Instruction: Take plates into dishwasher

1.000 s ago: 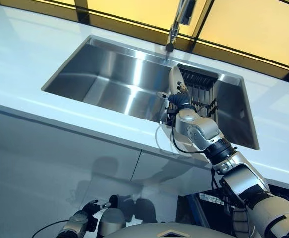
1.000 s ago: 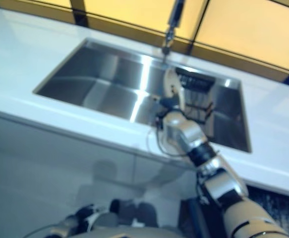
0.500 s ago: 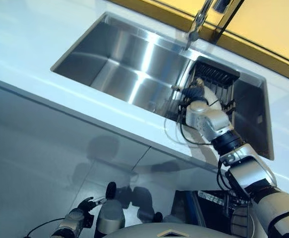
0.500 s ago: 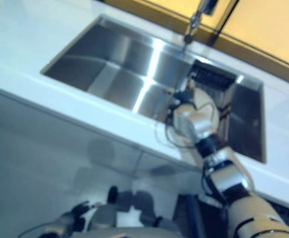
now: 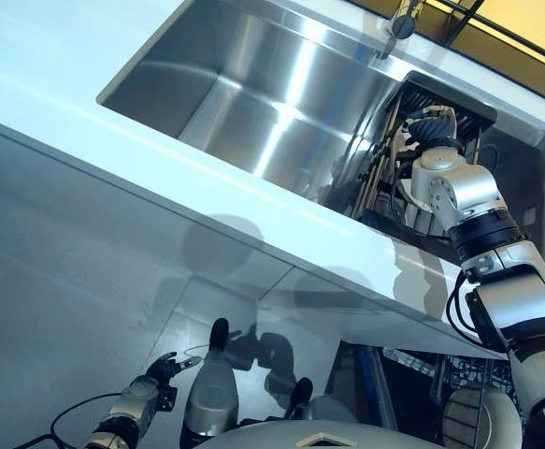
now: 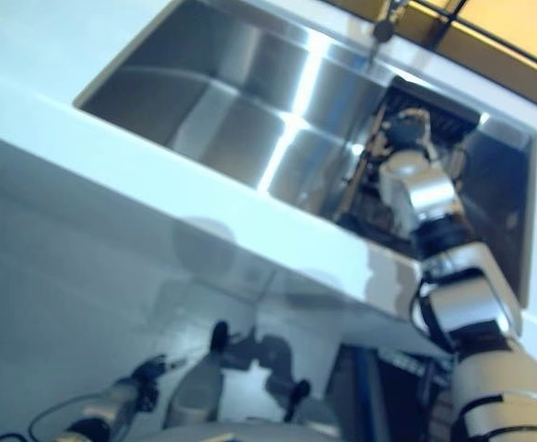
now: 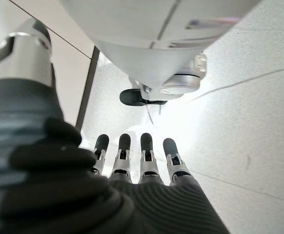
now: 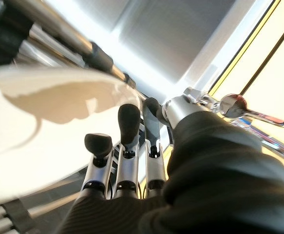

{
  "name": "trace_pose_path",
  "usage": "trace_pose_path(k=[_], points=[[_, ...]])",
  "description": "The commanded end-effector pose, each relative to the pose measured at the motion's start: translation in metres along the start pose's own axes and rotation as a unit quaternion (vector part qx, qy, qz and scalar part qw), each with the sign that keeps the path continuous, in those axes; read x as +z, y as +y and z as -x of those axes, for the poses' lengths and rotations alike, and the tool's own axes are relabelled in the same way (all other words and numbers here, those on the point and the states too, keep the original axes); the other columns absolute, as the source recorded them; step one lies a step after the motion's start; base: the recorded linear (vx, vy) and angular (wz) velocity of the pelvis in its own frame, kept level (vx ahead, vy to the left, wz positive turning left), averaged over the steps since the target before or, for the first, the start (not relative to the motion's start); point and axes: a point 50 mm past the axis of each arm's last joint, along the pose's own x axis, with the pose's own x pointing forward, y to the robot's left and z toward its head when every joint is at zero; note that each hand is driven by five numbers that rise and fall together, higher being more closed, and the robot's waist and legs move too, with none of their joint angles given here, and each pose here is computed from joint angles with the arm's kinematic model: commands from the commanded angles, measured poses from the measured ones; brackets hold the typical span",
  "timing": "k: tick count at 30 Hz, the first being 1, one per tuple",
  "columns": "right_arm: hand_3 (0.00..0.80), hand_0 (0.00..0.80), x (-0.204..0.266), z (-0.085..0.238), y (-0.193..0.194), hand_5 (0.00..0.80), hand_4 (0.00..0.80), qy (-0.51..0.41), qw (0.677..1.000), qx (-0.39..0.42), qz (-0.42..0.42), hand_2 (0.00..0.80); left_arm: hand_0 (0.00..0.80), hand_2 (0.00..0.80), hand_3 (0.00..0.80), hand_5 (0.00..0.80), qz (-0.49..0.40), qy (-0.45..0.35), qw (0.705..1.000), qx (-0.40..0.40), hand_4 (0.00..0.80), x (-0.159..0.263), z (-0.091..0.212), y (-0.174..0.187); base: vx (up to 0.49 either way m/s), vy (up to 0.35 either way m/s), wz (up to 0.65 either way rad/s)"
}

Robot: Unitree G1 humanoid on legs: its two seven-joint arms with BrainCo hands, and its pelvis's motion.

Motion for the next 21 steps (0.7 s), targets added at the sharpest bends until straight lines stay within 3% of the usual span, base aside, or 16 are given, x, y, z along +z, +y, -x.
trace_pose_path(k=[1,3,4,5,6,13,21], points=[[0.800,0.800,0.026,-0.005,-0.047,0.800,0.800,-0.094,0.992,-0.046,0.069,0.800,0.000,0.000,0.000,0.000,-0.038,0.015,0.999,-0.026,0.000,-0.007,0.000,-0.016,0.000,0.000,0.00],[0.800,0.800,0.021,-0.003,-0.053,0.800,0.800,-0.103,0.990,-0.038,0.088,0.800,0.000,0.000,0.000,0.000,-0.043,0.019,0.998,-0.028,0.000,-0.011,0.000,-0.016,0.052,0.015,-0.06],[0.703,0.703,0.019,-0.003,-0.055,0.703,0.703,-0.104,0.990,-0.036,0.092,0.703,0.000,0.000,0.000,0.000,-0.044,0.020,0.998,-0.029,0.000,-0.012,0.001,-0.016,0.064,0.011,-0.07],[0.082,0.082,0.015,-0.002,-0.059,0.082,0.082,-0.107,0.988,-0.031,0.103,0.082,0.000,0.000,0.000,0.000,-0.046,0.023,0.998,-0.030,0.000,-0.013,0.001,-0.015,0.031,-0.005,-0.13],[0.000,0.000,0.012,-0.001,-0.060,0.000,0.000,-0.113,0.987,-0.023,0.111,0.000,0.000,0.000,0.000,0.000,-0.044,0.026,0.998,-0.030,0.000,-0.015,0.001,-0.015,0.025,-0.014,-0.19],[0.000,0.000,0.000,0.008,-0.062,0.000,0.000,-0.171,0.959,0.016,0.225,0.000,0.000,0.000,0.000,0.000,-0.049,0.030,0.998,-0.027,0.000,-0.019,0.002,-0.008,-0.001,-0.022,-0.18],[0.000,0.000,-0.019,0.007,-0.061,0.000,0.000,-0.166,0.922,0.043,0.347,0.000,0.000,0.000,0.000,0.000,-0.050,0.022,0.998,-0.022,0.000,-0.016,0.003,-0.006,-0.019,-0.026,-0.09]])
